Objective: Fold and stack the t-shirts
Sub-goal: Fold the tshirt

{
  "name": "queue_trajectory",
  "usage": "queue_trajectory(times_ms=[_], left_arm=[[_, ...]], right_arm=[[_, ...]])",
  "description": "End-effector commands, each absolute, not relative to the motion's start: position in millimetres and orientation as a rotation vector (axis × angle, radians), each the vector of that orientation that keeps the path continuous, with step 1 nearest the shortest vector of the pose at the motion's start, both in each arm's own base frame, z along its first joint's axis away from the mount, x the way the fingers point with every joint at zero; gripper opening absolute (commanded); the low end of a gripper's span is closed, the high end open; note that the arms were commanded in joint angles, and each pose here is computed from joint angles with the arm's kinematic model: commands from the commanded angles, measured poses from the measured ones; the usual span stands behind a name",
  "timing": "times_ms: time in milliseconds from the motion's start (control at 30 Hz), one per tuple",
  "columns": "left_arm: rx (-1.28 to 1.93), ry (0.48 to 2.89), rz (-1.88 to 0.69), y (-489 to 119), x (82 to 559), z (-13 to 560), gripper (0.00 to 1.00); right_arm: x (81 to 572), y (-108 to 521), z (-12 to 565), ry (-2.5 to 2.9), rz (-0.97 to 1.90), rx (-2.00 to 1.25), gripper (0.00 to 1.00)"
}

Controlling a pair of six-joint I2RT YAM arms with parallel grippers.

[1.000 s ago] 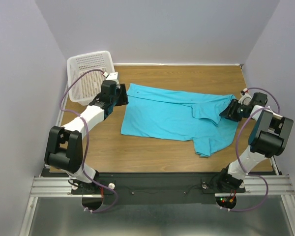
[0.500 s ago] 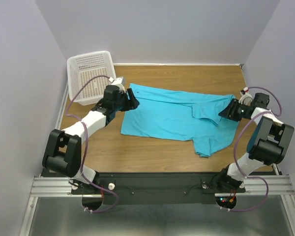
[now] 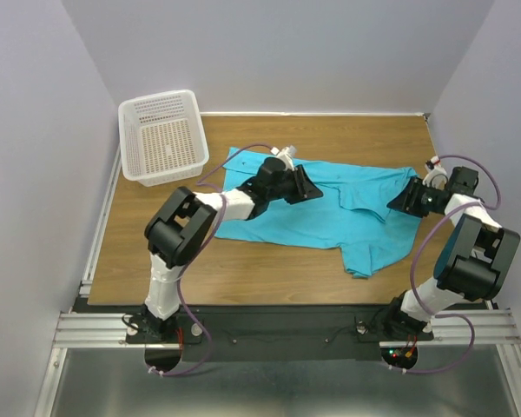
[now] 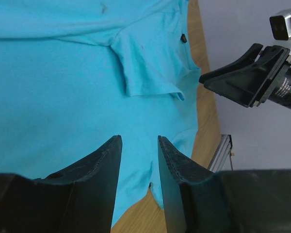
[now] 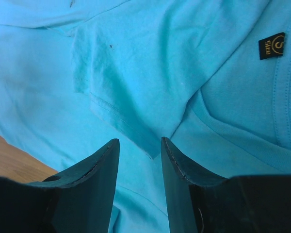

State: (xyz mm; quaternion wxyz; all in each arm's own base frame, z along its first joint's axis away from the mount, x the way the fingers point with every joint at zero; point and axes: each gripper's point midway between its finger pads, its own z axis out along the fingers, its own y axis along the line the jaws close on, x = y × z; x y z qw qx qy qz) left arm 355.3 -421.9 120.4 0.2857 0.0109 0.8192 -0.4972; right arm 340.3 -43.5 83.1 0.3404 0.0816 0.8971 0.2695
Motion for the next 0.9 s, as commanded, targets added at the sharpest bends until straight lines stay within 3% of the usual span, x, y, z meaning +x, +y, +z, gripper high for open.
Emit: queue_trajectory(times_ms=[0, 267, 867], left_arm=[[-0.029, 2.120, -1.430, -456.9, 367.3, 145.5, 0.44], [0.016, 2.202, -1.427, -500.4, 369.8, 118.1, 0.44], [0.075, 2.341, -1.253, -522.1, 380.5, 67.7, 0.43]], right_arm=[[346.7, -60.8, 100.2, 2.284, 0.627, 0.194, 0.46], [345.2, -68.8, 102.8, 2.262, 0.654, 0.231, 0.46], [339.2, -76.5, 106.8, 2.226, 0.691, 0.270, 0.46]])
